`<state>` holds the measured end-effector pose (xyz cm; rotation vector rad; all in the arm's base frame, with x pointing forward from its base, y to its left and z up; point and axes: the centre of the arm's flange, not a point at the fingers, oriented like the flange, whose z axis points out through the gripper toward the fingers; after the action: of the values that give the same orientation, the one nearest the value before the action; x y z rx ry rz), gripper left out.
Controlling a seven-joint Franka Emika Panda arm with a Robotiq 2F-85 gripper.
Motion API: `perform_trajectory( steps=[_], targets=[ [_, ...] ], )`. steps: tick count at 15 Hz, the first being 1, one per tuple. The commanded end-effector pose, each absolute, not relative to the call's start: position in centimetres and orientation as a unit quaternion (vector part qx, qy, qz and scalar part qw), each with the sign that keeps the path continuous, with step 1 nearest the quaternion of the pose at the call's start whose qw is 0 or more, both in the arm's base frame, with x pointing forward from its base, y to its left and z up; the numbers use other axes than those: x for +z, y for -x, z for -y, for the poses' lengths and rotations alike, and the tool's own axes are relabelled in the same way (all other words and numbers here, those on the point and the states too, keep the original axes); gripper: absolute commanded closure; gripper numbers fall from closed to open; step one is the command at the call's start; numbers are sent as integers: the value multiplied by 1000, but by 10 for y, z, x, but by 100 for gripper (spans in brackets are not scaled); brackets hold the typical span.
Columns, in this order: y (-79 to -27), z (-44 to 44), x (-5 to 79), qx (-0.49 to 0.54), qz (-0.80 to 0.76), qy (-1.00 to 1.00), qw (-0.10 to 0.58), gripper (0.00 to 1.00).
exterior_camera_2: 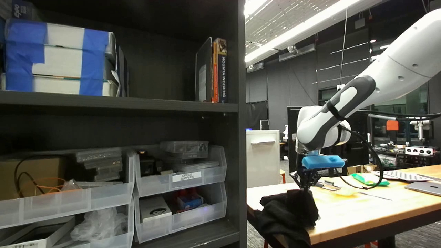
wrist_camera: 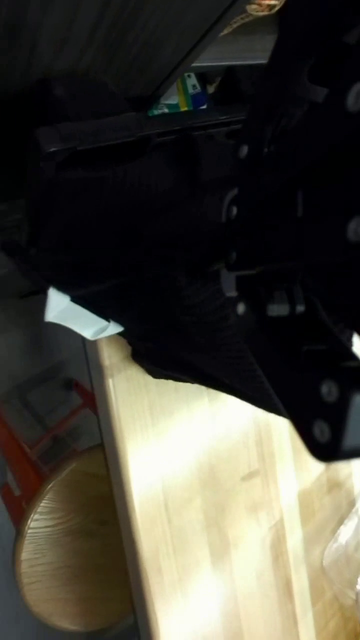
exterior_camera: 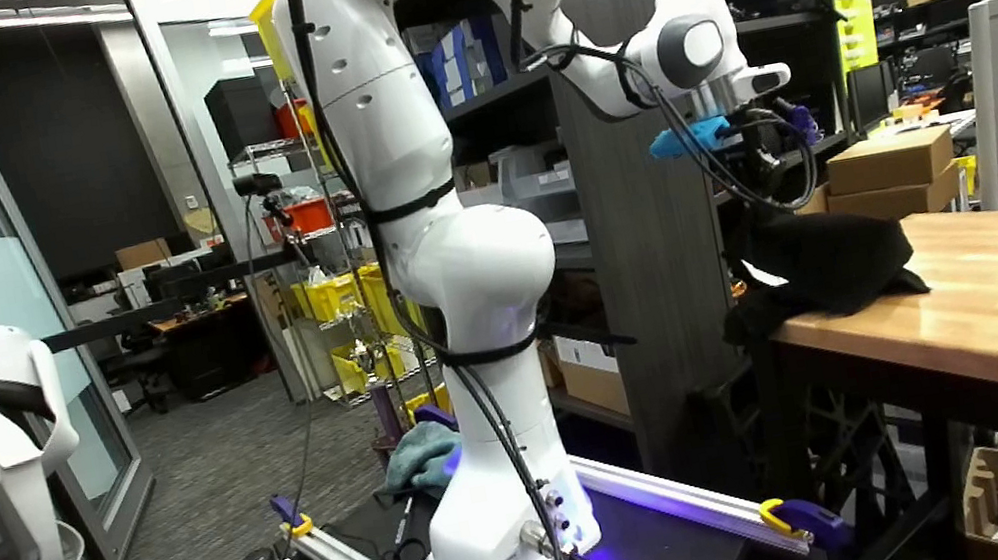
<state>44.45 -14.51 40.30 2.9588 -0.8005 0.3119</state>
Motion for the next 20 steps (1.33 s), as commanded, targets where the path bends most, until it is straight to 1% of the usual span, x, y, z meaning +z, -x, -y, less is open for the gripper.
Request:
perform_trajectory(
  steps=[1,6,10,13,15,18,20],
  targets=[
    [-428,134,370,73,251,-965,18,99],
    [-396,119,329,35,228,-973,19,99],
    [-370,108,311,23,208,-978,13,99],
    [-362,97,307,53,212,-976,5,99],
    [-373,86,315,100,223,-970,-8,99],
    [-409,72,336,155,242,-958,-23,99],
    [-421,61,350,188,242,-951,-28,99]
  ],
)
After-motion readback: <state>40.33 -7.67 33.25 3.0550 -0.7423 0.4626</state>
